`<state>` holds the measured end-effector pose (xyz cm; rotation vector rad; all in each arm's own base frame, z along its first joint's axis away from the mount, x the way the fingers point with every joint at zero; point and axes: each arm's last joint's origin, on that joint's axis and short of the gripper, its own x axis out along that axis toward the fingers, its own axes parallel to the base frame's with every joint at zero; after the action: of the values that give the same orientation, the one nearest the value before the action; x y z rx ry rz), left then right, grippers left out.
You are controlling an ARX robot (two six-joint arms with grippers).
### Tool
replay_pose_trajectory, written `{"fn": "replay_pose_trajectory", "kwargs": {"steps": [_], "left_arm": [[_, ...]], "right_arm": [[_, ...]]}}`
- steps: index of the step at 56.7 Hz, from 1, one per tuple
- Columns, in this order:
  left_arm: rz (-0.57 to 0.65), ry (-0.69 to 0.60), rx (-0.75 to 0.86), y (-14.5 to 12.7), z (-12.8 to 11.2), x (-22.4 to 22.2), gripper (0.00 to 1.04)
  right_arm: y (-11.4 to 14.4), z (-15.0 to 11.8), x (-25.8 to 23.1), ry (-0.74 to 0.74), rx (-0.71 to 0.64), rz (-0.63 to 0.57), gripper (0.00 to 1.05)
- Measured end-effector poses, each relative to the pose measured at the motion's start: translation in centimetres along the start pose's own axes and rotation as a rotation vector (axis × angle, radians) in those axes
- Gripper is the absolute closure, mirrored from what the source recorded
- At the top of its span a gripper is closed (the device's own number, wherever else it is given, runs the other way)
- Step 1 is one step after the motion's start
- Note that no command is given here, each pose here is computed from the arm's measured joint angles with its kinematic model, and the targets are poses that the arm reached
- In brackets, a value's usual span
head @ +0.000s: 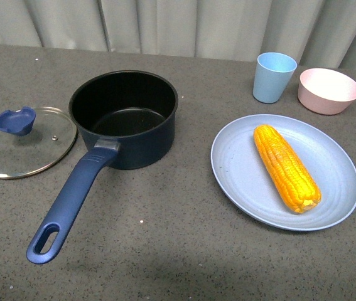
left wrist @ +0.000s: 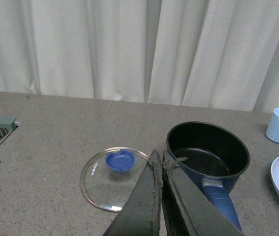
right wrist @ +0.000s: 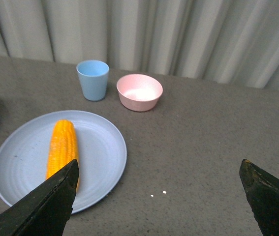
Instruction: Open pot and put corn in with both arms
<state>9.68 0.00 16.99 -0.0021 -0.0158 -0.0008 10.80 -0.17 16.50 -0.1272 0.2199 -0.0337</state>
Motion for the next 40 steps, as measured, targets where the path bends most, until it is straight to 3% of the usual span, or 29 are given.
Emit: {"fn": "replay_pose_trajectory", "kwargs": {"steps": [12, 21, 25, 40], "left_arm": [[0.001, -0.001, 0.0, 0.0, 0.0, 0.0, 1.01], [0.0, -0.001, 0.0, 0.0, 0.0, 0.0, 1.01], [0.0, -0.001, -0.001, 0.0, 0.0, 0.0, 0.87], [0.0, -0.001, -0.001, 0.0, 0.0, 0.0, 0.45]], "right_arm": [[0.4, 2.5, 6.5, 0.141, -0.045, 0.025, 0.09], [2.1, 1.2, 12.4, 0.389, -0.053, 0.118, 0.09], [3.6, 0.3, 15.1, 0.494, -0.051, 0.178, 0.09], [7.5, -0.6, 19.4, 0.619, -0.065, 0.264, 0.09]]}}
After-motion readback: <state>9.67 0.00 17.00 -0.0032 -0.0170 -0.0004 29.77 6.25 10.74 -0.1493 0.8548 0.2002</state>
